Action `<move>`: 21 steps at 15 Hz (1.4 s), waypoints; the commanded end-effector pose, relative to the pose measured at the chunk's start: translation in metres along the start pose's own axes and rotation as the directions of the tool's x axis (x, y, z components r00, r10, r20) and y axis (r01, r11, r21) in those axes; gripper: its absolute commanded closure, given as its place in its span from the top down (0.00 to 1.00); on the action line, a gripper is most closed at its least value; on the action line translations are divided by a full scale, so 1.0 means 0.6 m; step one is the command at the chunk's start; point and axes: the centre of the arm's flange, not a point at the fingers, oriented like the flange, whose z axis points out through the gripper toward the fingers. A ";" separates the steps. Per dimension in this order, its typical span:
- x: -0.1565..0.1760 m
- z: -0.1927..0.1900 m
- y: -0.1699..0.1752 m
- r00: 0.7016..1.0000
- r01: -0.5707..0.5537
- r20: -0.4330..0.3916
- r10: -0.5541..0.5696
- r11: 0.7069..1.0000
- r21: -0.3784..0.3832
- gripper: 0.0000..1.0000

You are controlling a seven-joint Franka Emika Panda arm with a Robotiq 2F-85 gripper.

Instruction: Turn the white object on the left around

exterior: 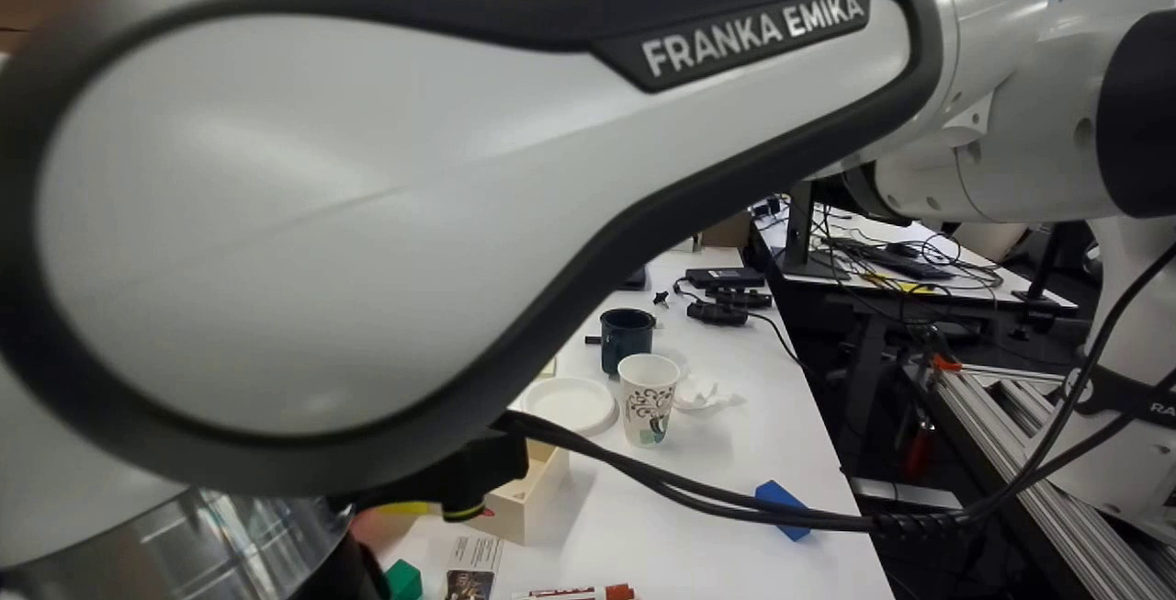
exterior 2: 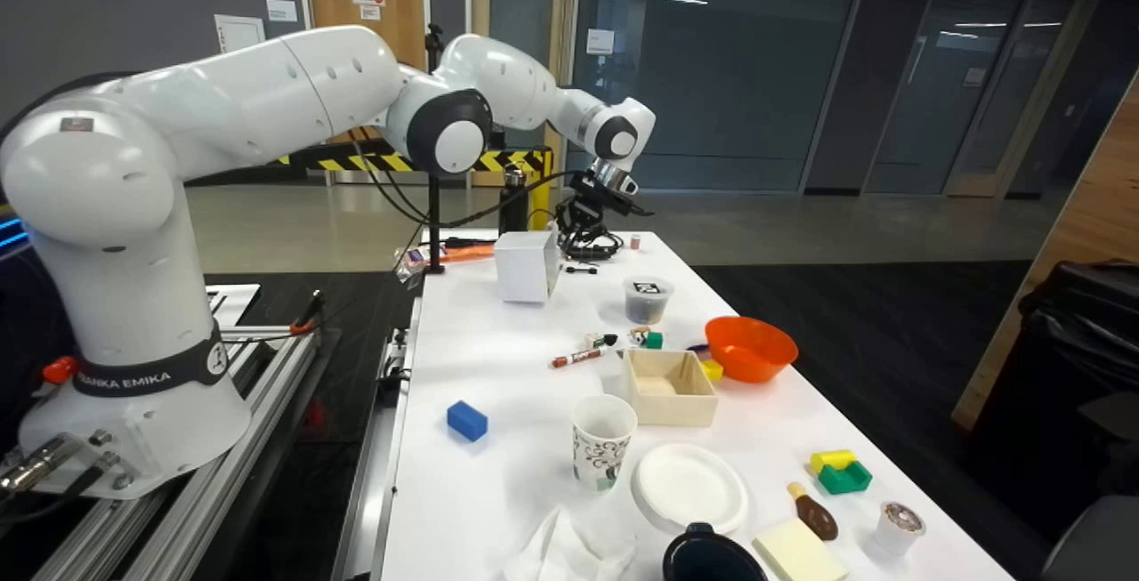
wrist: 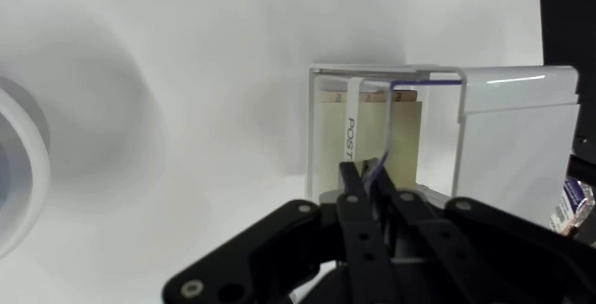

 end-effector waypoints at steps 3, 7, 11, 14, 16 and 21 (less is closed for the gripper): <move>0.017 -0.036 -0.014 0.998 0.029 0.055 -0.025 0.997 -0.076 0.47; 0.015 -0.047 -0.016 0.998 0.033 0.058 -0.027 0.994 -0.101 0.75; 0.002 -0.067 -0.030 0.999 0.004 0.053 0.003 0.991 -0.136 1.00; -0.035 -0.105 0.016 0.998 -0.056 0.023 0.061 0.983 -0.177 1.00; -0.061 -0.126 0.028 0.991 -0.131 -0.019 0.130 0.967 -0.220 1.00; -0.176 -0.184 0.110 0.919 -0.392 -0.140 0.368 0.886 -0.247 1.00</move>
